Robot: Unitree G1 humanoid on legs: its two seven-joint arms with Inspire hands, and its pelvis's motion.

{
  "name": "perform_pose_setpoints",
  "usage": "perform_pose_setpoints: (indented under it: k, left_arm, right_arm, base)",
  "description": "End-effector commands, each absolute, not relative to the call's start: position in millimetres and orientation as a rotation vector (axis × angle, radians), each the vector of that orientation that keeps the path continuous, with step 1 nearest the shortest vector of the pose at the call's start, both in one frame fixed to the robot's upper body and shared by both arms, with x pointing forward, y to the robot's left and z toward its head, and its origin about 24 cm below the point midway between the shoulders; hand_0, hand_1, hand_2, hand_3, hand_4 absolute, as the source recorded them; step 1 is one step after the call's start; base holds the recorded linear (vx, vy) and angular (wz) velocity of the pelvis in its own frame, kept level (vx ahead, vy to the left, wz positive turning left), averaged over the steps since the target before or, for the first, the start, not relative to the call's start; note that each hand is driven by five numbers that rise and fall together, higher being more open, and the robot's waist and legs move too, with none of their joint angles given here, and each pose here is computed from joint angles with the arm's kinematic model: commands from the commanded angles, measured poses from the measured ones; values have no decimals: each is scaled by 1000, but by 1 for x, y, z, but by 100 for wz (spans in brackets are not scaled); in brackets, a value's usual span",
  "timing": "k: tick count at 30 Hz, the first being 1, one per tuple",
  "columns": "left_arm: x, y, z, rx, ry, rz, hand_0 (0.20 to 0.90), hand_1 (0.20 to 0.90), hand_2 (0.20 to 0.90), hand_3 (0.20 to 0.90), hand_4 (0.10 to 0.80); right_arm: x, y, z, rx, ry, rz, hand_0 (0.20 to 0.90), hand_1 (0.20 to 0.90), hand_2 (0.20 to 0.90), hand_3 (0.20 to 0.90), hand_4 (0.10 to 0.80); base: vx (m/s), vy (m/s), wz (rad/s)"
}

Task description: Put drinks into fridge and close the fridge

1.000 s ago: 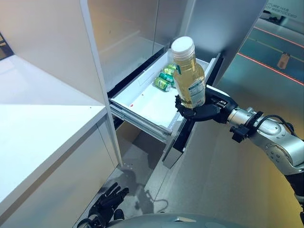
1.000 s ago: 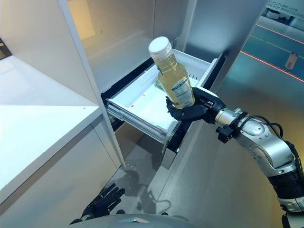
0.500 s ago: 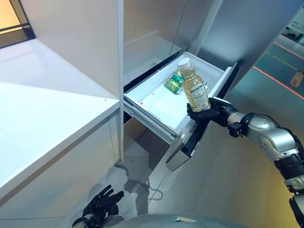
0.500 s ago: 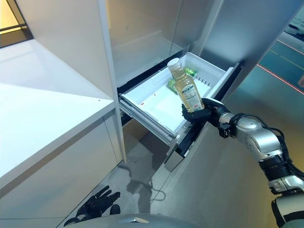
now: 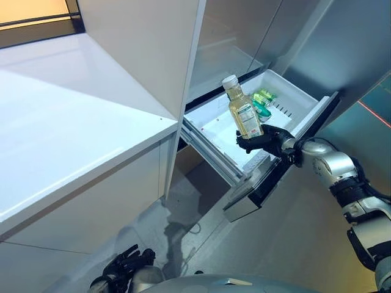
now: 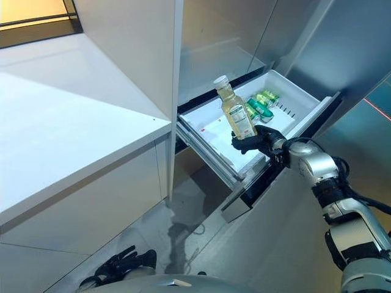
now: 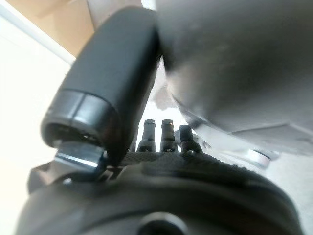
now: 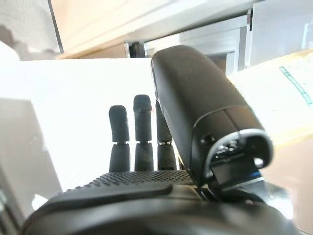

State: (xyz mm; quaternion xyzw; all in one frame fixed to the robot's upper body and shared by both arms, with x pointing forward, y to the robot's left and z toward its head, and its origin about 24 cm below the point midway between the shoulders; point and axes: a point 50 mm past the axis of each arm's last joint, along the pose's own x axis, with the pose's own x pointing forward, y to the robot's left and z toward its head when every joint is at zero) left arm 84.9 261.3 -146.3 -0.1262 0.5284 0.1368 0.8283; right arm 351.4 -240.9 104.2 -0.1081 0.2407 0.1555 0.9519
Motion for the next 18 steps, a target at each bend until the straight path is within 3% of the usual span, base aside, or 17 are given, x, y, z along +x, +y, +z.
perform_pose_setpoints:
  k: [1, 18]
  left_arm:
    - [80, 266, -146, -261, 1199, 281, 900, 900, 900, 900, 800]
    - [149, 273, -122, -281, 1052, 219, 900, 900, 900, 900, 800]
  right_arm:
    - [379, -253, 202, -307, 234, 250, 300, 300, 300, 200, 100]
    - [383, -295, 176, -384, 497, 67, 300, 300, 300, 200, 100]
  base:
    - [0, 0, 0]
    - [-103, -6, 8]
